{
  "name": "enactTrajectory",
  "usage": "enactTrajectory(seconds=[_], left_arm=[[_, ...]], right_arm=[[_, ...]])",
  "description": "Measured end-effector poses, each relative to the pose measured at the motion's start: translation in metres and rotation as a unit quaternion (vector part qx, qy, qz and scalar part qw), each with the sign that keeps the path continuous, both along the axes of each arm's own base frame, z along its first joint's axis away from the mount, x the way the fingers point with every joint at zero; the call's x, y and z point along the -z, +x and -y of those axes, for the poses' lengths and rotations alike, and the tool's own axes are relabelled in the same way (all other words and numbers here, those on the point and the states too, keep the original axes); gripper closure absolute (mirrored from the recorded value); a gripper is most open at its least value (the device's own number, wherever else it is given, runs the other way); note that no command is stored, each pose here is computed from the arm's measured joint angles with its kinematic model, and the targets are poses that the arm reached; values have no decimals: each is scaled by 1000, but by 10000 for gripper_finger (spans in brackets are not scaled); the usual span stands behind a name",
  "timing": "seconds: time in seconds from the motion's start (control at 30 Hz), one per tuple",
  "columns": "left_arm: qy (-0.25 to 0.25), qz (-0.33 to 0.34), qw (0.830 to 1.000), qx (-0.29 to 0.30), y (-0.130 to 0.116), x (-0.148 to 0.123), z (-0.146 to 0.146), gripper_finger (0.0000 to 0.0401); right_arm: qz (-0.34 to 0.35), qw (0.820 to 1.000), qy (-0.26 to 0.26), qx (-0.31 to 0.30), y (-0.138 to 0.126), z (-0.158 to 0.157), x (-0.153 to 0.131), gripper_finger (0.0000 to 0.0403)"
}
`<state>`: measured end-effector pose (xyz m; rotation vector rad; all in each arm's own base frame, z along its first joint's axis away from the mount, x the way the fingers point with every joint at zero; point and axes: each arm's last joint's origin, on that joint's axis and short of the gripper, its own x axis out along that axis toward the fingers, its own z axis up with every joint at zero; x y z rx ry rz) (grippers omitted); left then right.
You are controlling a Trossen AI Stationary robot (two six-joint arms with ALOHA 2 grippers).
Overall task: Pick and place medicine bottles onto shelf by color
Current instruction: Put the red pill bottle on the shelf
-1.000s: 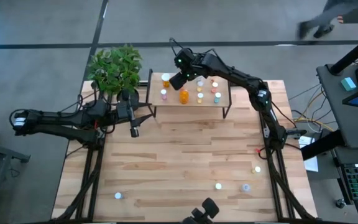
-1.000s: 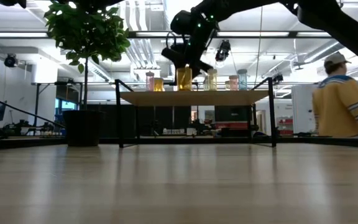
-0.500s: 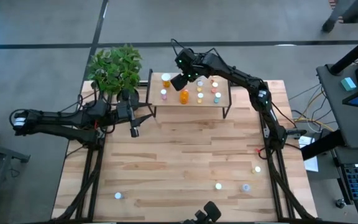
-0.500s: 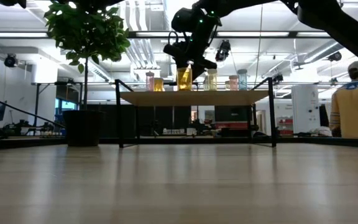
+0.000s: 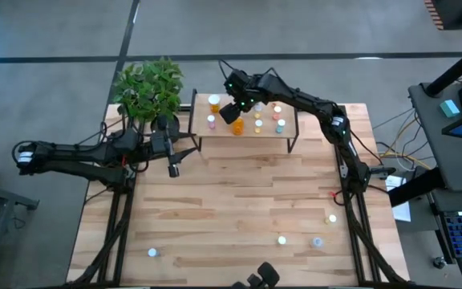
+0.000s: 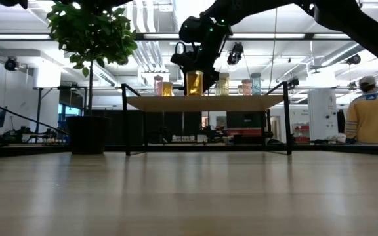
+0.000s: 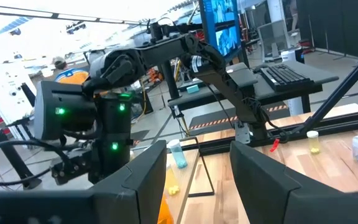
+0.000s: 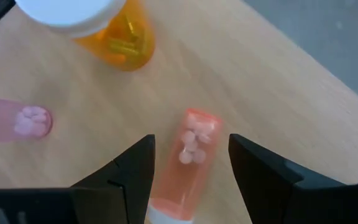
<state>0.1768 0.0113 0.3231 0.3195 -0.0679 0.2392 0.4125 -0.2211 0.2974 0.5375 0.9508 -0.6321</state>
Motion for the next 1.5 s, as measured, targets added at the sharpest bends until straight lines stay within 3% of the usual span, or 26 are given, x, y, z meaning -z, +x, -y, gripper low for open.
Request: enactTrajectory(seconds=[0.57,0.87,1.13,1.5], left_arm=[[0,0,1000,0,0,0,0,239],[0,1,1000,0,0,0,0,239],[0,1,1000,0,0,0,0,239],[0,1,1000,0,0,0,0,239]], right_arm=[[-18,1000,-5,-17,2,7,14,211],[-21,1000,-9,-15,1,11,16,264],[-3,1000,-12,-7,1,11,4,311],[49,998,-46,-17,-1,6,-35,308]])
